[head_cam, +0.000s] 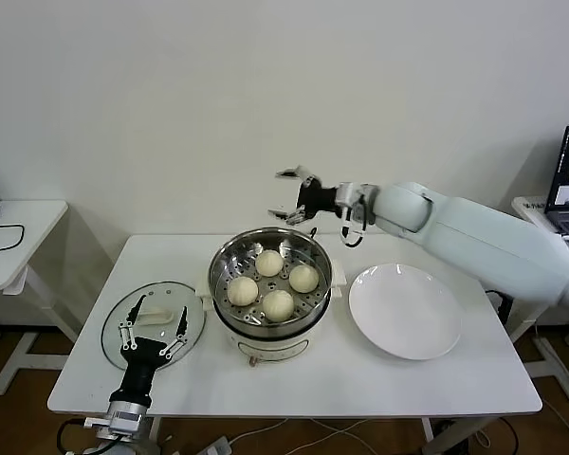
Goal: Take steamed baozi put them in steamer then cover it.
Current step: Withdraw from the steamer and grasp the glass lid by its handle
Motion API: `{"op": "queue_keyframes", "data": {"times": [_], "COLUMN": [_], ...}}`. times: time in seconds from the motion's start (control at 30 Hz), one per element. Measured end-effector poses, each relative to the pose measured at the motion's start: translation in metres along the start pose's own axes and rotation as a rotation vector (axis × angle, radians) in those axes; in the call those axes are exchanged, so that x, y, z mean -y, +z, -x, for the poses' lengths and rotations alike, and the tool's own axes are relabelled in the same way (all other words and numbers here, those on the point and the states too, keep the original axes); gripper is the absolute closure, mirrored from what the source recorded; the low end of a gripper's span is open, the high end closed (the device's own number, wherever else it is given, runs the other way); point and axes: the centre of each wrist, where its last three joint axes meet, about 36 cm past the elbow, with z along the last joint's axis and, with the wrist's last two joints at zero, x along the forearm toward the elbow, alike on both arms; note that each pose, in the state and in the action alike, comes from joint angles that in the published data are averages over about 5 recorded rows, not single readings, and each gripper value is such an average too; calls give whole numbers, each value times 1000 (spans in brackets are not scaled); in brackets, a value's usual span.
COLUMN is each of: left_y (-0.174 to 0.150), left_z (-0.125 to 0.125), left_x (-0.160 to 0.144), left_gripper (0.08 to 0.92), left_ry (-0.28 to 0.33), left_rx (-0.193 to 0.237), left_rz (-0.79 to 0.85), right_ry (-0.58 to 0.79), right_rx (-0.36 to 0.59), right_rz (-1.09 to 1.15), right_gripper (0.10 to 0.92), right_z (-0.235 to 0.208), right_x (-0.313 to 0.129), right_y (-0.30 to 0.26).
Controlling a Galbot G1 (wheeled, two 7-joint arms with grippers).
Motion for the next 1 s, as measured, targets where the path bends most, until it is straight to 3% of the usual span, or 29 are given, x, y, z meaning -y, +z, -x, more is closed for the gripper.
{"op": "queue_keyframes", "data": {"times": [0.2,0.4,0.73,1.0], "left_y": [7,18,57,91], "left_z": [10,17,16,12], "left_x": [-9,-16,-34,-37], "left_gripper": [177,177,177,177], "left_ry": [-11,-12,18,51], "left_rx": [4,6,-57,-106], "left_rz": [117,235,535,769], "right_ry": [313,567,886,1004], "right_rx": [103,141,98,31], "right_rz": [159,296,468,555], "right_gripper": [200,200,200,200], "right_z": [-34,-67,-122,-150], "right_x": [-36,-78,-154,-215], "right_y": [36,75,124,141]}}
